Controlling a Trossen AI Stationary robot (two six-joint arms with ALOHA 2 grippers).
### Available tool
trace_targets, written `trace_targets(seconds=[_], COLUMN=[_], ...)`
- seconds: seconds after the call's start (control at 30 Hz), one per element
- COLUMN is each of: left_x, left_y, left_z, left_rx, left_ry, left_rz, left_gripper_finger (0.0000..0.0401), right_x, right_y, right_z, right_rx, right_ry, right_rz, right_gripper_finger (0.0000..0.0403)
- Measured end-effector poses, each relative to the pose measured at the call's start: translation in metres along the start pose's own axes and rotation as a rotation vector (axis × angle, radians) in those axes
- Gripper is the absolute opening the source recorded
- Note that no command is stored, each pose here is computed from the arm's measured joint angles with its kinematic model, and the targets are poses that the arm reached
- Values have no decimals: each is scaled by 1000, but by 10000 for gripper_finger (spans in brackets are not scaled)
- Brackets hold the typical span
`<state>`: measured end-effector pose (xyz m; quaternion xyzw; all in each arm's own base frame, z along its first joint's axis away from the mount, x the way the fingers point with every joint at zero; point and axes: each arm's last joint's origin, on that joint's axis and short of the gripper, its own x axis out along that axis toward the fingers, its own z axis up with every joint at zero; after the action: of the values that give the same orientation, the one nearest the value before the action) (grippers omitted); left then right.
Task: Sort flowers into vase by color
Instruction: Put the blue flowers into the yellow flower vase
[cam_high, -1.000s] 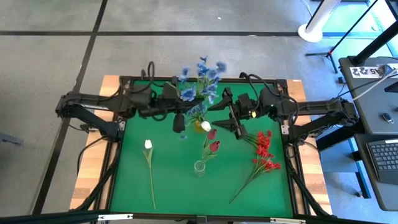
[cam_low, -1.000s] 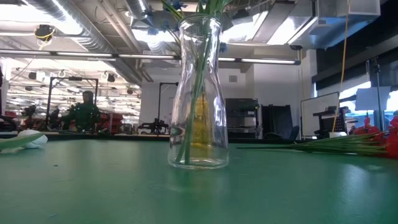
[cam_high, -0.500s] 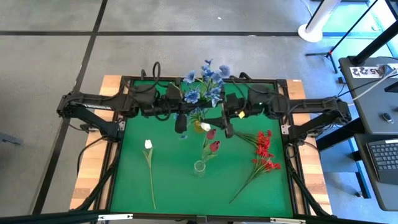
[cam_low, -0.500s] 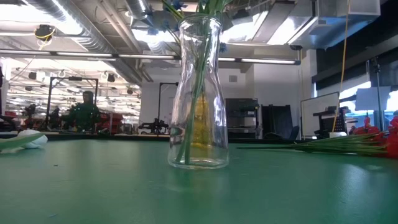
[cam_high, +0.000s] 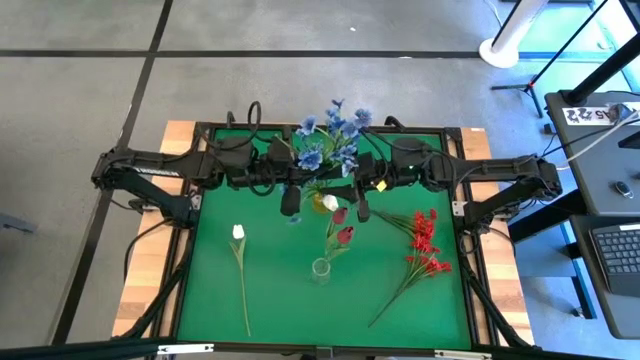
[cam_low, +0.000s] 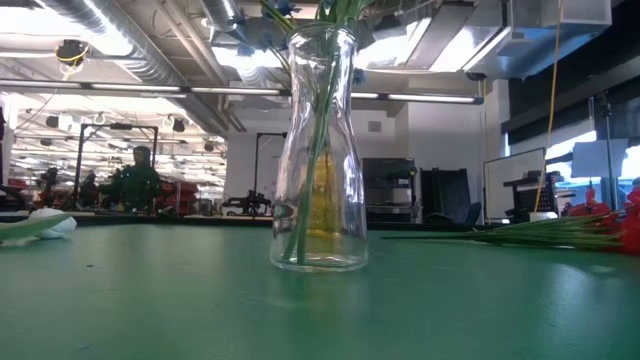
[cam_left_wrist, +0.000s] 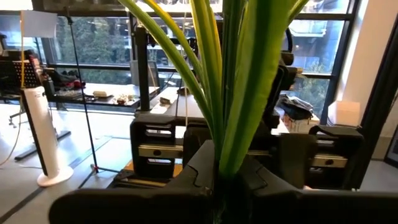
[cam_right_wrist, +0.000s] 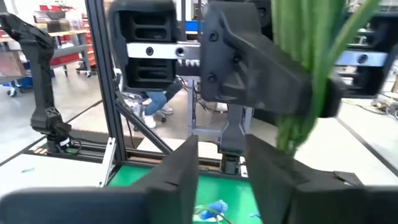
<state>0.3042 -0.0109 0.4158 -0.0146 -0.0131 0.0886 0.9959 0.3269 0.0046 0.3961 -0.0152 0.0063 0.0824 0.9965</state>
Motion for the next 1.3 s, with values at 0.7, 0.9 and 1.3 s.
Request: trace_targets(seconds=[0.7,0.9,1.3], left_x=[-20,-20,-20], left_y=[-10,-9,-9], left_z=[13,14,13], left_rx=[17,15,17], left_ry=[-33,-39,-34], left_rz=[19,21,21], left_gripper_finger=[8,8,8], right_x=[-14,-3,9], right_y=[-2,-3,-4], right_z=[7,2,-3], right_rx=[0,0,-5], right_ry=[32,2,-39], right_rz=[-129,-107,-79], right_gripper_finger=[187,208,148])
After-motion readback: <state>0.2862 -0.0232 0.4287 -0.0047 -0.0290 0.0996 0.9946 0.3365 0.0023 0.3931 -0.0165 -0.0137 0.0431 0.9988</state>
